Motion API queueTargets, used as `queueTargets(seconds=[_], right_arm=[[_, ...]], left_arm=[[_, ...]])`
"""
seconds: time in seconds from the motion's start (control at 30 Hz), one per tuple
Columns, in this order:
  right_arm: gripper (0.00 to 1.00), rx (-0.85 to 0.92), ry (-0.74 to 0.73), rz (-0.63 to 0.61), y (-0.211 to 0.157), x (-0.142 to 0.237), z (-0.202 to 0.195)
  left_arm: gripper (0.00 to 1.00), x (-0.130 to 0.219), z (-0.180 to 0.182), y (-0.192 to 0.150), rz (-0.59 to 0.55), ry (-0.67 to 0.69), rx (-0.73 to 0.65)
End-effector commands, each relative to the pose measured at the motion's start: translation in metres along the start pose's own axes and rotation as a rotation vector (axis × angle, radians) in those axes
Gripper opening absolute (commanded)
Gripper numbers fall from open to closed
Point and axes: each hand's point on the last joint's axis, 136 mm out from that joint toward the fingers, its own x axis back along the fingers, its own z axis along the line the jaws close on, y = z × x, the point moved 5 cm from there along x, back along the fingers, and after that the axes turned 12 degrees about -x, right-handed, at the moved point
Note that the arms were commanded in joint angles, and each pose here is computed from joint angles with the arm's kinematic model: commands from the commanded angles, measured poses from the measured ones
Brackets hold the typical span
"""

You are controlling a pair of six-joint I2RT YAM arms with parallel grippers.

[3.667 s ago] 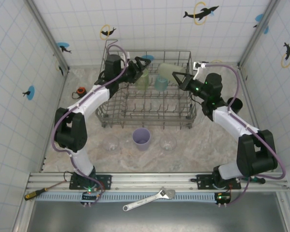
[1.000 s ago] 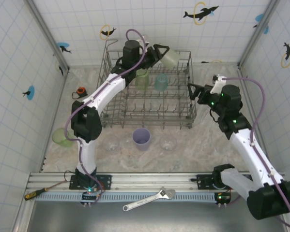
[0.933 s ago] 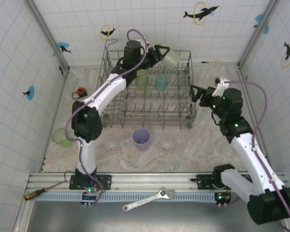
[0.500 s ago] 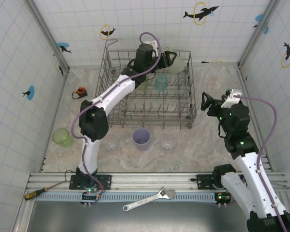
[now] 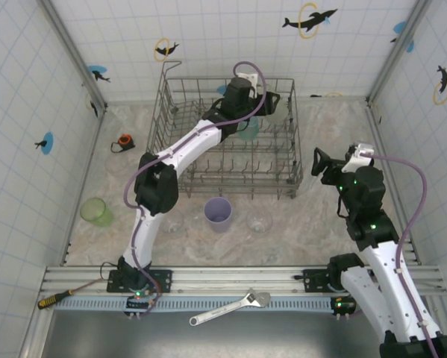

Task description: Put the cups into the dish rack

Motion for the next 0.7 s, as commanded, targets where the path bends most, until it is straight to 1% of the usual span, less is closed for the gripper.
queueTargets(seconds=[0.0,0.1,0.37,0.43,0.67], right_arm=[[1.0,0.012,-0.032,-0.003,-0.007,-0.001,-0.009],[1.0,0.01,-0.022,-0.006,-0.008,0.0,-0.009],[1.0,0.022,-0.032,0.0,-0.016,-0.003,-0.015],[1.0,0.023,-0.033,-0.004,-0.016,-0.003,-0.016],[1.0,0.023,-0.039,0.001,-0.018,-0.005,-0.019]], left_arm=[[0.11,-0.003,-0.006,0.013,-0.046,-0.004,-0.059],[0.11,-0.006,-0.004,0.011,-0.051,0.019,-0.074],[0.09,-0.017,-0.005,0.012,-0.077,0.02,-0.127],[0.08,-0.031,0.004,-0.009,-0.04,0.031,-0.127],[0.08,-0.042,0.008,-0.026,-0.012,0.054,-0.162]])
